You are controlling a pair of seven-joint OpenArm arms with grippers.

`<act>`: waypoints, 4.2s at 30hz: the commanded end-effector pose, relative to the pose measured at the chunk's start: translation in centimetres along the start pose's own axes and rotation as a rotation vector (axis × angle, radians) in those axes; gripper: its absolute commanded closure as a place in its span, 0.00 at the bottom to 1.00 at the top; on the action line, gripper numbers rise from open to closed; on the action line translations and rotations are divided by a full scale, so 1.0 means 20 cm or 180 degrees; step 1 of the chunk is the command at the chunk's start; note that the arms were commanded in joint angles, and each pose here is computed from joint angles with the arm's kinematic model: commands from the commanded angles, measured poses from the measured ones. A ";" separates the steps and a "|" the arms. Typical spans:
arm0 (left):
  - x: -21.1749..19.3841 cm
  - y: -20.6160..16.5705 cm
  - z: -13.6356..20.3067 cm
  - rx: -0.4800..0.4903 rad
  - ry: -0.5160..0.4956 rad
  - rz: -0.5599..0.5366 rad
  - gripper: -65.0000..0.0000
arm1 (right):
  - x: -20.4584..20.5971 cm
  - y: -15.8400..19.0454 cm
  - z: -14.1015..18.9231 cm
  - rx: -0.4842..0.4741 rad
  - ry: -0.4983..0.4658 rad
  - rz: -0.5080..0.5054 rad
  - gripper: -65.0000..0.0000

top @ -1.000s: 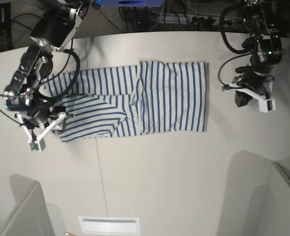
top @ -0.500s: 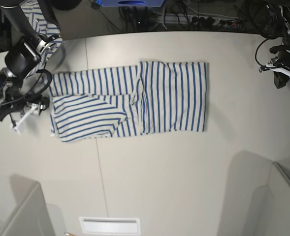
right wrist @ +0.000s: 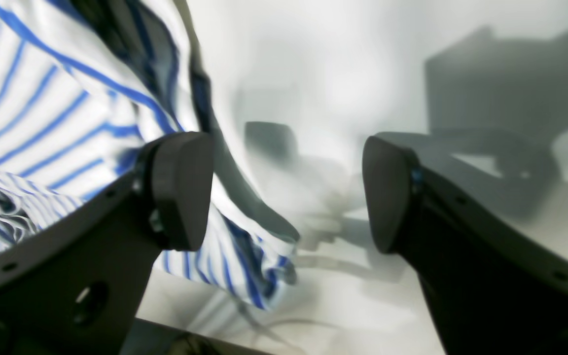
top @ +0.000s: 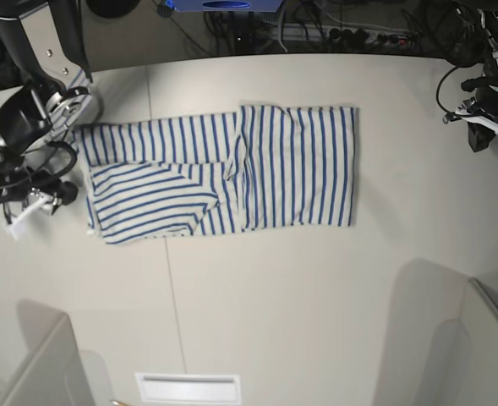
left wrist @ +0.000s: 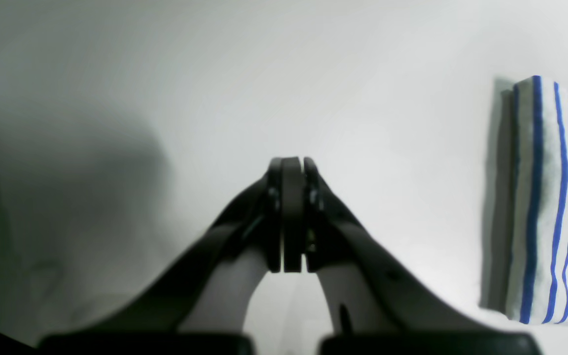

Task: Fold the T-shirt properly
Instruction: 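Open both grippers and raise them away from the shirt, then move the right gripper to the strip's sleeve end and grasp it, then fold the grasped end over toward the shirt's middle with the right gripper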

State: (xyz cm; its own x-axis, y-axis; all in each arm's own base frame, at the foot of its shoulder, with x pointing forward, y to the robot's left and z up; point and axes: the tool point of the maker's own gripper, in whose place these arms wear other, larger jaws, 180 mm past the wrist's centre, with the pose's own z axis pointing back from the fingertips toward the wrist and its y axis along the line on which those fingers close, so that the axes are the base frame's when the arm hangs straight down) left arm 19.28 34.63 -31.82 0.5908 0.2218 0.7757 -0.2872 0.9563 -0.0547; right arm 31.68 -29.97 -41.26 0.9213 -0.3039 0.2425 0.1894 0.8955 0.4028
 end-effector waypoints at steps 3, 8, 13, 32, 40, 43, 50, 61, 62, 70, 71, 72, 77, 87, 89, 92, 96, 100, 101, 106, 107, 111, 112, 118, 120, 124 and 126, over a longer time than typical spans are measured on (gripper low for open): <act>0.06 -0.01 0.01 -0.0024 -0.0121 -0.0060 1.00 | 0.10 0.13 -0.02 0.0488 -0.0219 -0.0031 0.33; 0.05 0.00 0.01 -0.0020 -0.0103 -0.0059 1.00 | -0.02 0.24 -0.16 0.0882 0.0035 -0.0183 0.33; 0.05 0.01 0.01 -0.0005 -0.0101 -0.0054 1.00 | -0.02 0.13 -0.11 0.0694 0.0068 -0.0114 0.33; 0.02 0.05 0.01 0.0224 -0.0019 -0.0240 1.00 | -0.18 0.18 -0.17 0.0871 0.0279 0.0053 0.33; 0.01 0.05 0.01 0.0228 -0.0012 -0.0240 1.00 | -0.25 0.25 -0.24 0.0890 0.0481 0.0216 0.33; 0.01 0.05 0.01 0.0228 -0.0012 -0.0240 1.00 | -0.32 0.33 -0.29 0.1037 0.0571 0.0251 0.33; 0.01 0.05 0.01 0.0232 -0.0013 -0.0239 1.00 | -0.38 0.37 -0.33 0.1091 0.0671 0.0289 0.34; 0.02 0.05 0.01 0.0227 -0.0022 -0.0242 1.00 | -0.46 0.21 -0.32 0.0658 0.0956 0.0385 0.58; 0.02 0.05 0.01 0.0227 -0.0022 -0.0242 1.00 | -0.46 0.21 -0.32 0.0635 0.0973 0.0391 0.63; 0.03 0.05 0.01 0.0230 -0.0027 -0.0261 1.00 | -0.44 0.22 -0.32 0.0507 0.1114 0.0682 1.00; 0.03 0.05 0.01 0.0230 -0.0027 -0.0261 1.00 | -0.43 0.23 -0.33 0.0500 0.1104 0.0713 1.00; 0.03 0.05 0.01 0.0231 -0.0022 -0.0261 1.00 | -0.41 0.24 -0.33 0.0497 0.1073 0.0752 1.00; 0.00 -0.01 -0.02 0.0127 0.0044 -0.0310 1.00 | -0.25 0.31 -0.29 0.0418 0.0869 0.1011 1.00; -0.13 -0.30 -0.20 -0.0006 0.0342 -0.1005 1.00 | -0.08 0.60 -0.07 0.0094 -0.0126 0.1322 1.00; -0.14 -0.37 -0.26 -0.0047 0.0389 -0.1127 1.00 | -0.05 0.71 -0.04 0.0087 -0.0250 0.1455 1.00; -0.21 -0.46 -0.34 -0.0112 0.0529 -0.1272 1.00 | -0.06 0.81 -0.01 0.0076 -0.0332 0.1532 1.00; -0.26 -0.49 -0.41 -0.0127 0.0657 -0.1358 1.00 | -0.08 0.97 0.00 0.0200 -0.0448 0.1409 1.00; -0.32 -0.58 -0.44 -0.0274 0.0727 -0.1445 1.00 | -0.11 1.10 0.00 0.0299 -0.0466 0.1443 1.00; -0.31 -0.63 -0.45 -0.0346 0.0710 -0.1486 1.00 | -0.11 1.13 0.00 0.0327 -0.0462 0.1423 1.00; -0.38 -0.80 -0.46 -0.0597 0.0774 -0.1569 1.00 | -0.15 1.31 -0.02 0.0456 -0.0450 0.1387 1.00; -0.39 -0.81 -0.46 -0.0621 0.0787 -0.1585 1.00 | -0.16 1.35 -0.03 0.0492 -0.0462 0.1373 1.00; -0.45 -0.88 -0.44 -0.0745 0.0840 -0.1666 1.00 | -0.23 1.42 -0.04 0.0545 -0.0415 0.1299 1.00; -0.46 -0.90 -0.43 -0.0781 0.0850 -0.1690 1.00 | -0.24 1.44 -0.03 0.0558 -0.0412 0.1326 1.00; -0.53 -1.04 -0.40 -0.1015 0.0897 -0.1844 1.00 | -0.26 1.49 -0.04 0.0477 -0.0457 0.1384 1.00; -0.55 -1.08 -0.39 -0.1090 0.0912 -0.1887 1.00 | -0.28 1.52 -0.04 0.0344 -0.0516 0.1529 1.00; -0.58 -1.19 -0.37 -0.1257 0.0898 -0.1979 1.00 | -0.32 1.60 -0.05 0.0141 -0.0579 0.1828 1.00; -0.59 -1.25 -0.35 -0.1335 0.0882 -0.1924 1.00 | -0.33 1.63 -0.05 0.0062 -0.0601 0.1906 1.00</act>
State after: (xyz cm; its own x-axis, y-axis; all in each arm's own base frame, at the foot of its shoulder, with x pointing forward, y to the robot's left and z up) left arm 26.05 10.81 -43.35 0.7171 -0.3716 0.5896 0.3856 0.9163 0.1085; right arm 31.22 1.21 -32.11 0.8183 0.2072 0.5362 -0.3414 0.9256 0.1635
